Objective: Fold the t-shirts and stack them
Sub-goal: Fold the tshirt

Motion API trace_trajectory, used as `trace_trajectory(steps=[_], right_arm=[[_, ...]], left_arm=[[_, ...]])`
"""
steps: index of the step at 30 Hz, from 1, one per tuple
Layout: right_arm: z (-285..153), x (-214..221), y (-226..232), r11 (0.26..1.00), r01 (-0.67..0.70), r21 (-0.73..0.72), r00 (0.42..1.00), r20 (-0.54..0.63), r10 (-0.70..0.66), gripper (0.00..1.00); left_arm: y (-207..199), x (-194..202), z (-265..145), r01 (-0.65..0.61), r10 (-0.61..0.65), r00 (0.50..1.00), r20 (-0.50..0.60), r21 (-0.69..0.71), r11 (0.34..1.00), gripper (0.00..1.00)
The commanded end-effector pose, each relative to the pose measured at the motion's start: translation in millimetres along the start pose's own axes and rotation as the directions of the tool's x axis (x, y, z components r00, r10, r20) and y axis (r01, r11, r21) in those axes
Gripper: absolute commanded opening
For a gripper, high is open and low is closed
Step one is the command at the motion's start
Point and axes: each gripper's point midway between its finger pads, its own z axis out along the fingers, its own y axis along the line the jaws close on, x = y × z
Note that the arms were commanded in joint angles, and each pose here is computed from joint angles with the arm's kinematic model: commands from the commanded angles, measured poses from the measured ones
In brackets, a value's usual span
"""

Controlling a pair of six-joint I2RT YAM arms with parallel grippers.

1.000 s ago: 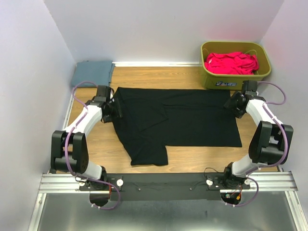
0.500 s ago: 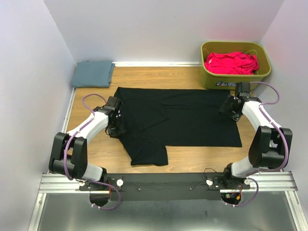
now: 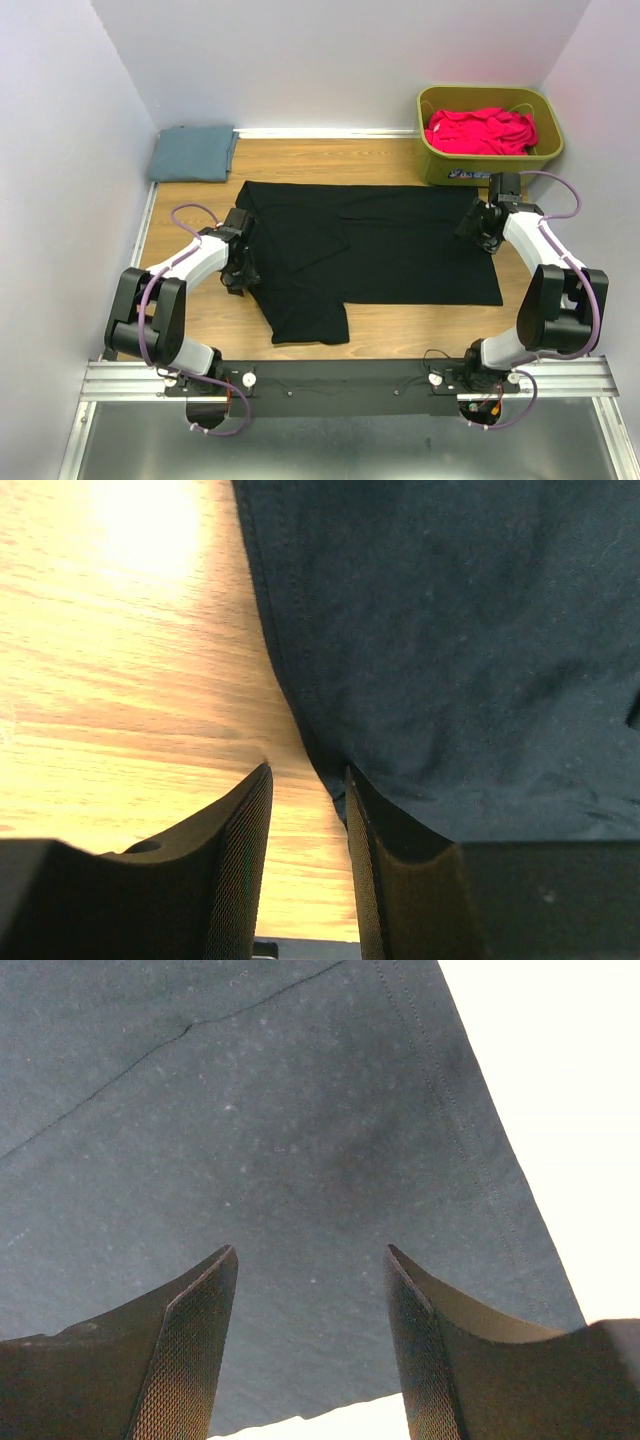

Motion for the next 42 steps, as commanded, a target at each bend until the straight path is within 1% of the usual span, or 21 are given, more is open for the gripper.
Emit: trace_trajectory(steps=[1,6,10,16,19,30,42], right_arm=[[-7.4,4.7,-1.1,1.000,0.015,-0.004,1.000,0.003,-0.015,0.67],[-7.0,3.7,-0.7,1.000,0.017,-0.004,1.000,0.005,-0.017,0.67],[-6.4,4.7,0.3,1.000,0.017,-0.010,1.000,-0.001,-0.017,0.67],[-7.8,1.1,1.3,1.000,0.023,-0.012,1.000,0.008,-0.023,0.67],[-7.9,1.6,3.4,0.999,0.023,-0.024,1.000,0.003,-0.023,0.67],[-9.9,3.0,3.7,0.999,0.023,-0.030,1.000,0.006,-0.023,0.67],[-16.2,3.1,5.4,0.999,0.023,-0.048,1.000,0.021,-0.022,0.67]], left_arm=[[1.4,-1.4,9.8,-0.005,0.005,1.000,0.005,-0.039,0.999,0.43],[-2.1,-8.2,5.7,-0.012,0.013,0.999,0.033,-0.026,1.000,0.45],[-4.9,-2.1,6.9,-0.024,0.024,1.000,-0.002,-0.010,1.000,0.45],[-13.0,-15.3,-30.8,0.010,-0.012,0.997,0.073,0.032,0.999,0.45],[-17.5,-20.4,-37.3,0.023,-0.028,0.994,0.103,0.049,0.999,0.45],[-14.8,-7.7,-8.4,0.013,-0.014,0.999,0.044,0.016,1.000,0.48],[-4.8,6.0,10.7,0.001,-0.002,1.000,-0.008,-0.037,0.999,0.50]])
